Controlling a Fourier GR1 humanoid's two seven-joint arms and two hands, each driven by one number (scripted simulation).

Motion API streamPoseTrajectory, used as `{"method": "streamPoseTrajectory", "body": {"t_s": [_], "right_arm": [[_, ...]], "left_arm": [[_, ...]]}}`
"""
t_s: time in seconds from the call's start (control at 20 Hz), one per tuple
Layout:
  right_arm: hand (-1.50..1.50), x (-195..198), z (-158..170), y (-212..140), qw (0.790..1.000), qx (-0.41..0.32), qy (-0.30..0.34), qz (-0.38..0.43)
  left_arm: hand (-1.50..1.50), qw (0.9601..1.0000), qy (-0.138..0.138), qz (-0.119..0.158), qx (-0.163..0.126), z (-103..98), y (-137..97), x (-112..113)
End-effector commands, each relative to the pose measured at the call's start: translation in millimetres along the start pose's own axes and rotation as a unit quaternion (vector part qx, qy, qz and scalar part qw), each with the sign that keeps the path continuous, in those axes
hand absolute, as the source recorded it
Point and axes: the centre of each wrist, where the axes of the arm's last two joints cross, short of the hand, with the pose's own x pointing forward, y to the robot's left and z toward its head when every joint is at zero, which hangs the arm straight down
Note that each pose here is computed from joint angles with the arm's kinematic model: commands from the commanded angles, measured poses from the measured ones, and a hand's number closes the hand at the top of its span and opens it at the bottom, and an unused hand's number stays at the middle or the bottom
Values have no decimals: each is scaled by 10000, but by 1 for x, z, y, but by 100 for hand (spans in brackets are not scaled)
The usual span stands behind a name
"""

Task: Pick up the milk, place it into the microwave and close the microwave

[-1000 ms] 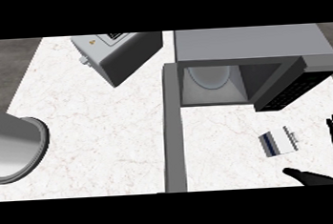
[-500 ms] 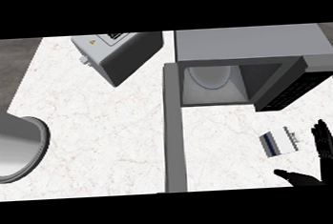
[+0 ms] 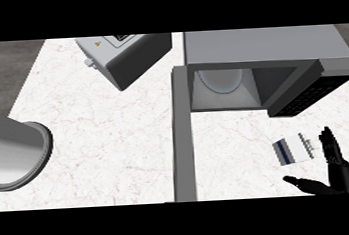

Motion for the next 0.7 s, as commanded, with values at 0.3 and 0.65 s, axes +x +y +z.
{"method": "streamPoseTrajectory", "body": {"t_s": [0.3, 0.65], "right_arm": [[-150, -11, -12, 23, 9984, -71, -156, -530], [150, -9, -18, 19, 9955, 452, -292, -778]], "left_arm": [[-150, 9999, -59, -17, -127, 9, 1, 9], [-150, 9999, -10, 54, -130, 4, 7, 1]]}}
